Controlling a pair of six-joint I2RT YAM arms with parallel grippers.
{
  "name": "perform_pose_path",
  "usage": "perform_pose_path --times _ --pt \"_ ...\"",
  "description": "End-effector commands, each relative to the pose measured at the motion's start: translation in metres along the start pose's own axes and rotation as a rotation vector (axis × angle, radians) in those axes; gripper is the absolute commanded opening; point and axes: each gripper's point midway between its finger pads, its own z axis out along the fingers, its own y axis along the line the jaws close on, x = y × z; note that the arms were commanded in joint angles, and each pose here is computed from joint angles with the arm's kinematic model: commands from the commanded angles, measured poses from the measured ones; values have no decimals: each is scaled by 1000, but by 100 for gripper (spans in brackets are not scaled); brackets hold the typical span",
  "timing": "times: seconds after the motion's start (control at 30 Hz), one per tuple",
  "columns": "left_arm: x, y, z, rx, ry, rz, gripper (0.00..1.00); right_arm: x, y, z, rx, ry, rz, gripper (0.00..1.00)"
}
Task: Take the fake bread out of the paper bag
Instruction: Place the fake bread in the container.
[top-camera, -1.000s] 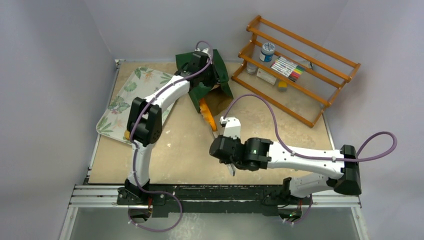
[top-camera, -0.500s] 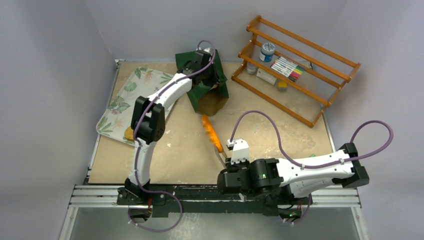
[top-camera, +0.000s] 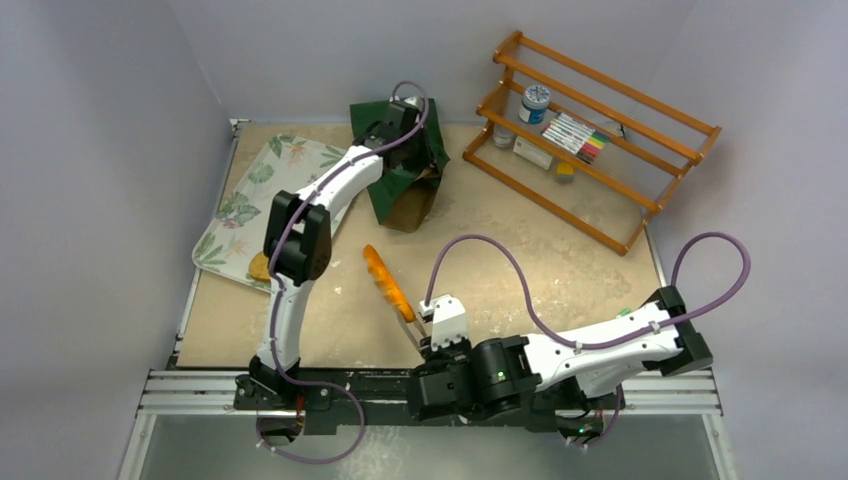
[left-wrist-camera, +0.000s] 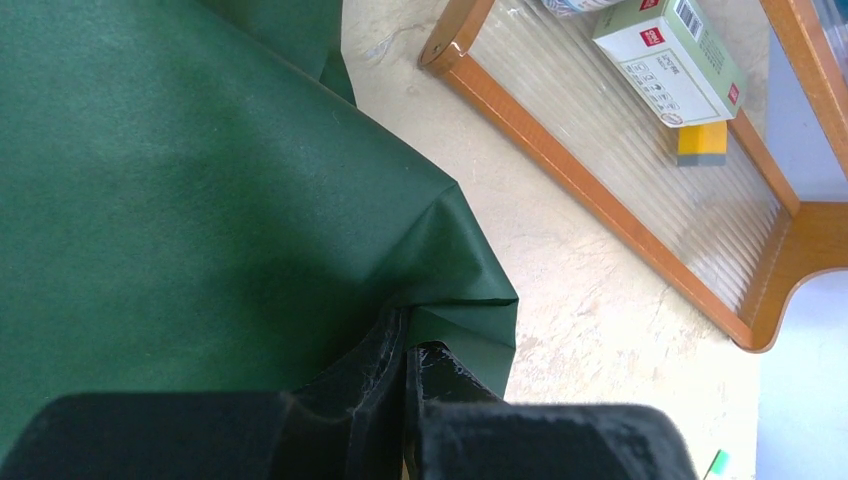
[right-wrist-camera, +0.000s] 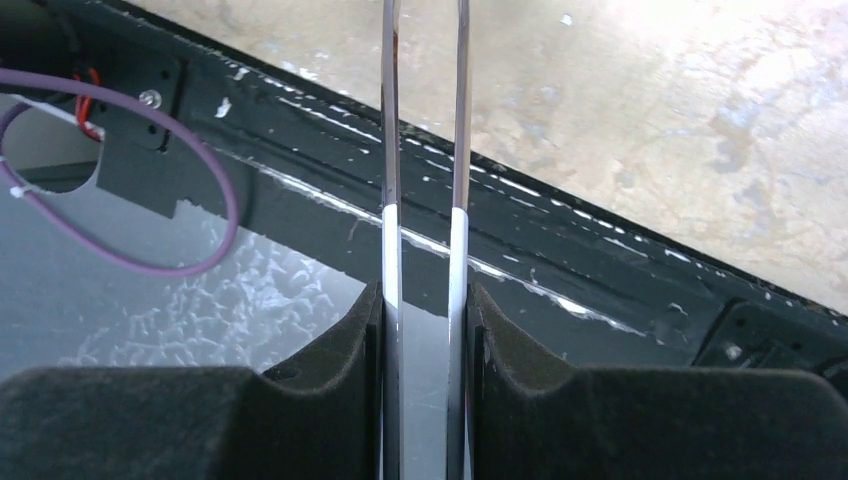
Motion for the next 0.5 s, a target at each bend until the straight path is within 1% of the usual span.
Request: perform_pose_path --times 0.0,0.13,0.47 --pt "-40 7 -12 -7 -98 37 0 -26 33 -9 -108 -94 -18 0" --pt "-41 1 -20 21 -92 42 0 -40 56 1 -154 -143 -64 0" --pt "-45 -12 -43 76 -92 35 0 -112 86 50 -287 -261 -56 0"
